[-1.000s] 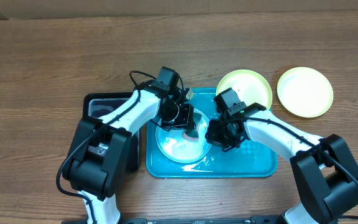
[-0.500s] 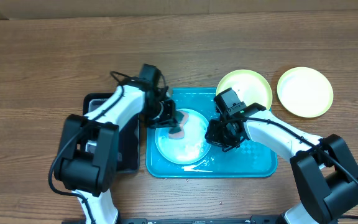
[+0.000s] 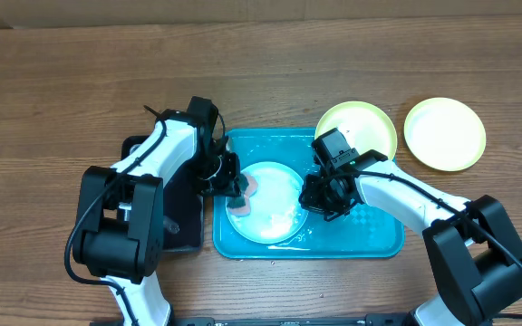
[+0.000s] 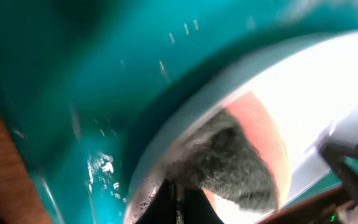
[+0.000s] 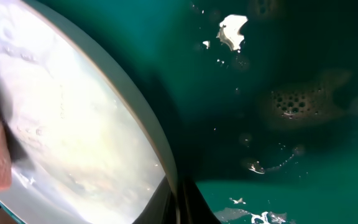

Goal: Clean dirty plates on tray and stack at the side
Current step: 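Scrub the white plate with the sponge while the right gripper holds it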

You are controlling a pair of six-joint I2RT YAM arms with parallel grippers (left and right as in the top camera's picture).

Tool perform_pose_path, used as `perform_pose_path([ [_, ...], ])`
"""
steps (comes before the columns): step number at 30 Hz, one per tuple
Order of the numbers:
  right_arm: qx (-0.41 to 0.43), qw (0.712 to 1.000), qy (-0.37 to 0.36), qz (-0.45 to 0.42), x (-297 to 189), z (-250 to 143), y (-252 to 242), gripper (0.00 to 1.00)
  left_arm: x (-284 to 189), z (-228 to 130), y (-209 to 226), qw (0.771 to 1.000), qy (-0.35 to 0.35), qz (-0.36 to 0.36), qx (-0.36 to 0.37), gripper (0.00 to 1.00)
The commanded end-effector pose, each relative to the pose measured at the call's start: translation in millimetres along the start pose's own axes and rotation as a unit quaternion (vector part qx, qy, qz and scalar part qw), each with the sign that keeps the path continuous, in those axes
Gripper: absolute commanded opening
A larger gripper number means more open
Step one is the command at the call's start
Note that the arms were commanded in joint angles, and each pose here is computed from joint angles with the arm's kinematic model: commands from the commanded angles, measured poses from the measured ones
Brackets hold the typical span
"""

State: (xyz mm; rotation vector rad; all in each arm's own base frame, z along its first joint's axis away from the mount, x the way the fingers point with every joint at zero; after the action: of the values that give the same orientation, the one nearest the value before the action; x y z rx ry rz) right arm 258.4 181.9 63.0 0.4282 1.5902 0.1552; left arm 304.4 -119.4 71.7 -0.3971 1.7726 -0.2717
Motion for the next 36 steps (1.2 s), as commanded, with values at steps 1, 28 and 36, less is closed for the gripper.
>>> perform_pose_path([
  [1, 0.001, 1.0, 0.0, -0.018, 3.8, -2.5, -5.7, 0.04, 6.3, -7.9, -11.2, 0.997, 0.028, -0.026, 0.069, 0.04],
  [28, 0.002, 1.0, 0.001, -0.019, 3.8, -3.0, -6.1, 0.04, 32.0, -12.2, -66.4, 0.984, 0.011, -0.089, 0.152, 0.04],
  [36, 0.002, 1.0, 0.002, -0.019, 3.8, -3.0, -6.0, 0.04, 45.6, -18.2, -70.6, 0.984, 0.007, -0.055, 0.167, 0.04],
])
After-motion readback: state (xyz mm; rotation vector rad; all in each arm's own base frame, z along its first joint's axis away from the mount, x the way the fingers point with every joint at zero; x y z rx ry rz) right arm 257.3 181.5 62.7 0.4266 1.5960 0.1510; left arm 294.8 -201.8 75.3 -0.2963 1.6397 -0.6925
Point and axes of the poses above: each gripper's point midway between its finger pads, its own x axis out along the fingers, its own y axis along the line the jaws close on, z = x × y, the point moved 6 cm from there along -x, back along the fingers, and after that the axes turned 2 degrees about x, right-handed, at the moved point
